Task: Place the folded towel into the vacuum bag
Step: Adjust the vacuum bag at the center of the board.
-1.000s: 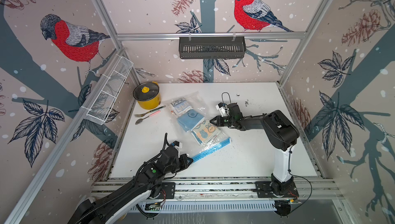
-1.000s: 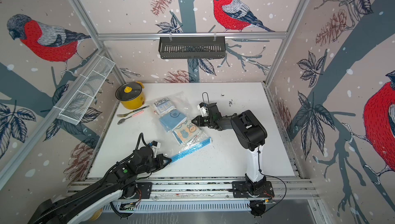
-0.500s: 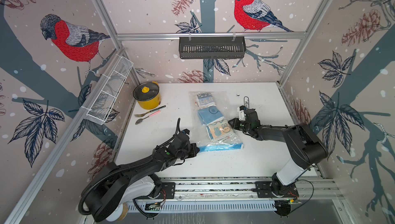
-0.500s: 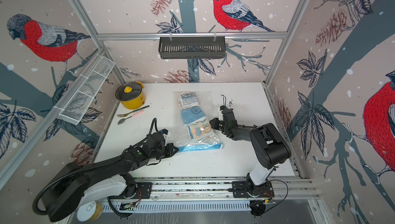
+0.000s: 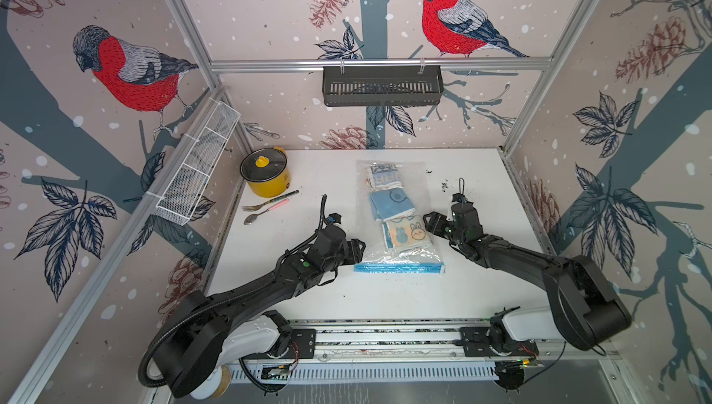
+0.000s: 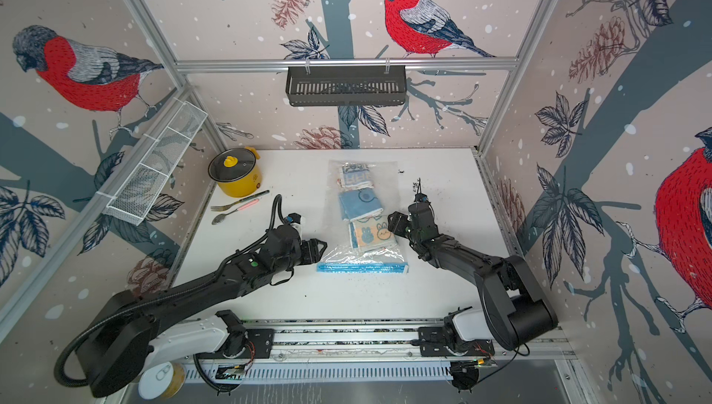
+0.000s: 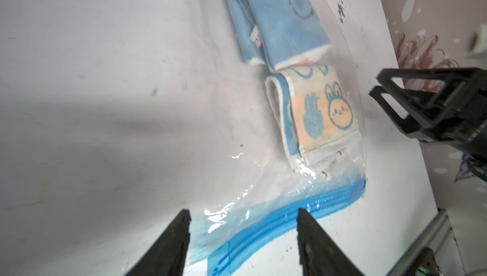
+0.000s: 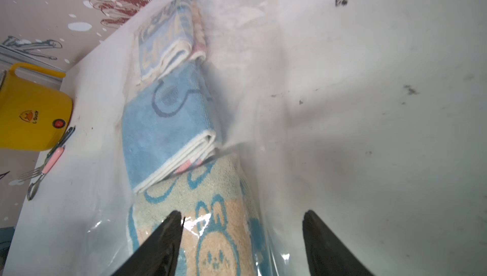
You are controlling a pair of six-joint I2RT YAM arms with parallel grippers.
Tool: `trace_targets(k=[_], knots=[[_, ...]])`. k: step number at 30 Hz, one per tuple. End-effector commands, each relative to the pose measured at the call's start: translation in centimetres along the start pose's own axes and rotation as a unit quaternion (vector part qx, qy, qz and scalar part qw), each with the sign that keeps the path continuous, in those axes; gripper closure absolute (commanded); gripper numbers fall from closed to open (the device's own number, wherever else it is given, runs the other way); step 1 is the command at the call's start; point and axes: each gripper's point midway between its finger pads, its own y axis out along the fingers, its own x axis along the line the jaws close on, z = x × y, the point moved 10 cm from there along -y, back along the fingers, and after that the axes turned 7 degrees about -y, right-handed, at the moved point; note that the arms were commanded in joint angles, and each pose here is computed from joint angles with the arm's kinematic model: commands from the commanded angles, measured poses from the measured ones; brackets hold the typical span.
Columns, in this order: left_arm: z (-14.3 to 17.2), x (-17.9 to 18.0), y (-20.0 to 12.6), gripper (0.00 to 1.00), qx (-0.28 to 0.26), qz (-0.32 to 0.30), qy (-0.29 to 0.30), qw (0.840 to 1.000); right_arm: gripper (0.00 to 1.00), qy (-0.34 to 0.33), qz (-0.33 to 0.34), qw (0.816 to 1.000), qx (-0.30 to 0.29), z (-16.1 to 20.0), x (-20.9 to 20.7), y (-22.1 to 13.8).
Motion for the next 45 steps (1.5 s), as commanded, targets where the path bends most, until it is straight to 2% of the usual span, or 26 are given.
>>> trace_targets(k=[1, 4, 6, 8, 12, 16, 18, 21, 25, 30, 34, 37, 41, 45], knots=[[-0.9, 1.8, -1.9, 0.26, -0.084, -0.084, -0.022, 0.993, 0.23, -0.003, 0.034, 0.999, -0.042, -1.5, 0.1, -1.6], [-1.7, 2.5, -4.2, 0.19, -0.165, -0.097, -0.027, 0.981, 0.20, -0.027, 0.013, 0.996, -0.078, -3.0, 1.1, -3.5], [-2.2, 2.9, -5.9, 0.10, -0.219, -0.105, -0.027, 0.970, 0.21, -0.059, -0.018, 0.995, -0.080, -3.5, 2.1, -3.9], [-2.8, 3.2, -7.3, 0.05, -0.262, -0.111, -0.022, 0.958, 0.23, -0.079, -0.036, 0.994, -0.061, -3.5, 2.9, -3.4], [-3.5, 3.4, -9.2, 0.04, -0.316, -0.133, 0.002, 0.940, 0.33, -0.093, -0.036, 0.995, 0.011, -2.4, 3.7, -0.4], [-3.9, 3.3, -10.1, 0.04, -0.332, -0.141, 0.013, 0.932, 0.46, -0.079, -0.012, 0.995, 0.056, -0.7, 3.2, 2.6], [-4.0, 3.2, -10.4, 0.04, -0.335, -0.137, 0.010, 0.932, 0.49, -0.069, 0.006, 0.995, 0.065, 0.1, 2.4, 3.6], [-4.0, 3.2, -10.7, 0.04, -0.340, -0.131, 0.006, 0.931, 0.48, -0.059, 0.025, 0.995, 0.076, 1.3, 1.4, 4.8], [-4.0, 3.3, -10.9, 0.04, -0.346, -0.131, 0.008, 0.929, 0.41, -0.051, 0.036, 0.994, 0.086, 2.0, 0.9, 5.6], [-4.4, 2.9, -11.0, 0.04, -0.356, -0.129, 0.018, 0.925, 0.33, -0.041, 0.052, 0.995, 0.073, 1.0, 0.6, 5.2], [-5.2, 2.1, -11.1, 0.04, -0.368, -0.131, 0.045, 0.919, 0.27, -0.060, 0.051, 0.997, -0.011, -2.6, 2.0, 1.9], [-6.3, 1.3, -11.4, 0.04, -0.402, -0.143, 0.073, 0.901, 0.22, -0.089, 0.065, 0.988, -0.110, -5.7, 2.9, -1.9], [-8.8, 1.6, -11.4, 0.04, -0.444, -0.157, 0.075, 0.879, 0.16, -0.124, 0.115, 0.960, -0.225, -8.3, 3.1, -6.1], [-11.6, 3.7, -10.4, 0.04, -0.468, -0.167, 0.060, 0.866, 0.14, -0.131, 0.202, 0.926, -0.290, -8.9, 1.8, -8.6]])
